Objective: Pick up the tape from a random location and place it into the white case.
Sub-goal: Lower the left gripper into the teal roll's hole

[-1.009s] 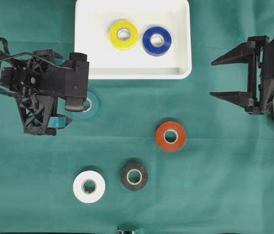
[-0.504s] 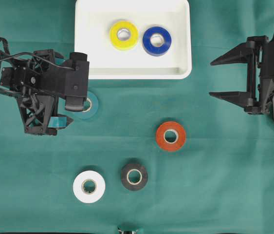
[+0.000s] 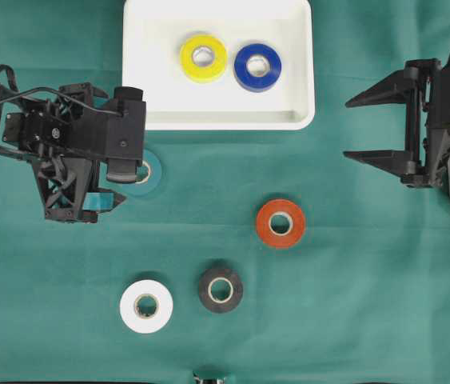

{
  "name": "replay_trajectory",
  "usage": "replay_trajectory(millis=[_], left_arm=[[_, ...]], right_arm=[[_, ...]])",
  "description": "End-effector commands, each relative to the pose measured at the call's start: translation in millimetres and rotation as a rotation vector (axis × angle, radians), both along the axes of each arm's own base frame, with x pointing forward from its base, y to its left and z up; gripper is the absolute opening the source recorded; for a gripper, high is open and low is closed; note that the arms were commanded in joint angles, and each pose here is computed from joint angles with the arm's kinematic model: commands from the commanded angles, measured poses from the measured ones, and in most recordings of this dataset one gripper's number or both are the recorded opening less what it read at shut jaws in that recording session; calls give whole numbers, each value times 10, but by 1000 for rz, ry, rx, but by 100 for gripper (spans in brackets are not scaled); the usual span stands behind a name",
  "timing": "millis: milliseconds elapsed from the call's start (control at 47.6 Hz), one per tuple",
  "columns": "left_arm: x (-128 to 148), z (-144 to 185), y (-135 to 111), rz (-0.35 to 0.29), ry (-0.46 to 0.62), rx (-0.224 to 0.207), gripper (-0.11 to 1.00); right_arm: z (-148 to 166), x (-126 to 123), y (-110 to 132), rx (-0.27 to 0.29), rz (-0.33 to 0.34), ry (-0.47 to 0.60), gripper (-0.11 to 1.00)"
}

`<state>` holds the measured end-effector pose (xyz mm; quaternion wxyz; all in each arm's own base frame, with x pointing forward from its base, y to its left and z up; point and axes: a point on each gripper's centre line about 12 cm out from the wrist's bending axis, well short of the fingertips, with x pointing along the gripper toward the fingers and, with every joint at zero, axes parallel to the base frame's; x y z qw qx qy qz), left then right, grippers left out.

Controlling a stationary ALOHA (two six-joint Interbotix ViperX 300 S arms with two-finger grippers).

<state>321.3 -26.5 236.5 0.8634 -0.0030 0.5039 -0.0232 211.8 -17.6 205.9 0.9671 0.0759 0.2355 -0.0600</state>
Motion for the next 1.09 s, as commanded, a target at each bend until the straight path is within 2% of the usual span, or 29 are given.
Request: replay_trajectory(millis=[0,252,588,1072], left_arm=[[25,-11,-6,-2,-25,-1,98],[120,-346,-19,-3,26,4,98],[186,-636,-24,-2,15,2,98],[210,-1062,-20,0,81,8,98]], right_arm=[[98,48,-5,0,-1,-31,90],[91,50,-5,1,-1,-28,90],[73,56,-6,1,-1,-18,90],[71,58,-6,2,-1,-18,90]])
